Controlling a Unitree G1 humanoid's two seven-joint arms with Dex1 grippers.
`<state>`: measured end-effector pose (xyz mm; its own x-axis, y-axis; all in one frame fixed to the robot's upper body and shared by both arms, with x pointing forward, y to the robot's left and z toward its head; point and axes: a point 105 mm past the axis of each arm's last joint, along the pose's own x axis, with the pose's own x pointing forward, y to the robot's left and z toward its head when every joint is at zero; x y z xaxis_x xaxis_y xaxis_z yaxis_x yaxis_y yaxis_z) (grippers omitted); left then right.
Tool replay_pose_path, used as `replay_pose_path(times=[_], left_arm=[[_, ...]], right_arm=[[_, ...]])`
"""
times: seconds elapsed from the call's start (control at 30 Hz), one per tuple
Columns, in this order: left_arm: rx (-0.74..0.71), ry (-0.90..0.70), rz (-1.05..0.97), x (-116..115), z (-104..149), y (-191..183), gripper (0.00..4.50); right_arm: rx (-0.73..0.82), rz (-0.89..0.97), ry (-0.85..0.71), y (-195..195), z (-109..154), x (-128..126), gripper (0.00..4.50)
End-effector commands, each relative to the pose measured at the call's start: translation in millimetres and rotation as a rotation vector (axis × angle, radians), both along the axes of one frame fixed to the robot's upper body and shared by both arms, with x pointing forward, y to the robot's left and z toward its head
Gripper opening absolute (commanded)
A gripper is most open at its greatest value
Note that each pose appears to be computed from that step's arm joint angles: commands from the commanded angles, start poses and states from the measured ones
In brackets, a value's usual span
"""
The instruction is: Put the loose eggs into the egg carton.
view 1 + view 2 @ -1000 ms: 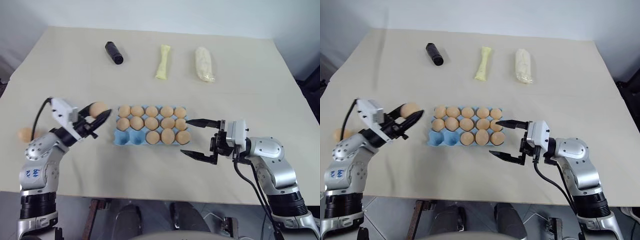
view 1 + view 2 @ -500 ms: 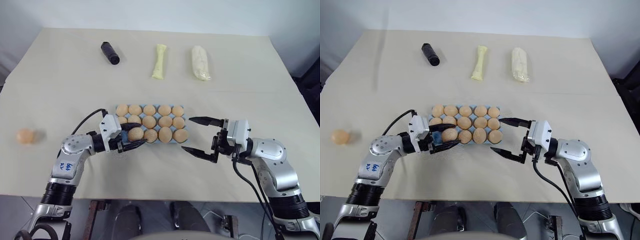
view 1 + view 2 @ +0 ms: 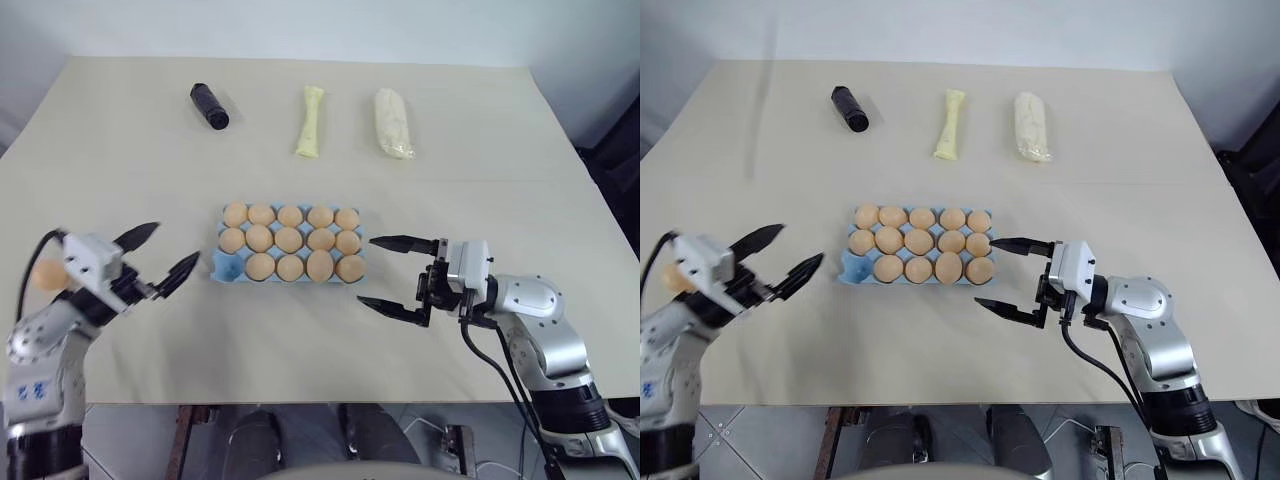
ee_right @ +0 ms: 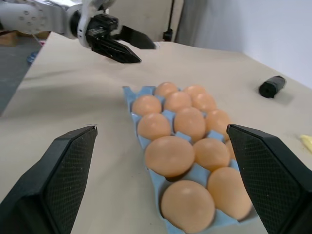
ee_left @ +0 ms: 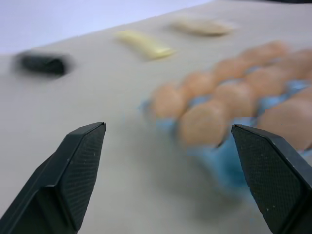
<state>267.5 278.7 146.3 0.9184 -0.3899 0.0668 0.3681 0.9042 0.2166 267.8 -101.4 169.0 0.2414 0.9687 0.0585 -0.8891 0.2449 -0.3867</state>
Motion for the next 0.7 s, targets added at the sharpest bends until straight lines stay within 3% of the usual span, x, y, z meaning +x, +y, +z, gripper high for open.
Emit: replay_pose_path(times=[0.03, 0.17, 0.33, 0.47, 0.7], left_arm=[[-0.019, -0.026, 0.211, -27, -5, 29, 4.37], [-0.028, 0.024, 0.456, -67, -35, 60, 4.37], [-0.115, 0.005, 0.668, -95, -44, 83, 4.37], [-0.174, -0.012, 0.708, -93, -42, 88, 4.37], [-0.245, -0.123, 0.795, -62, -13, 114, 4.37]], right_arm=[[0.035, 0.045, -0.029, 6, 8, -2, 4.5], [0.05, 0.076, -0.026, 13, 9, -2, 4.5], [0.05, 0.101, -0.019, 16, 10, -1, 4.5], [0.043, 0.113, -0.02, 16, 11, 0, 4.5], [0.036, 0.11, -0.024, 16, 11, -1, 4.5]])
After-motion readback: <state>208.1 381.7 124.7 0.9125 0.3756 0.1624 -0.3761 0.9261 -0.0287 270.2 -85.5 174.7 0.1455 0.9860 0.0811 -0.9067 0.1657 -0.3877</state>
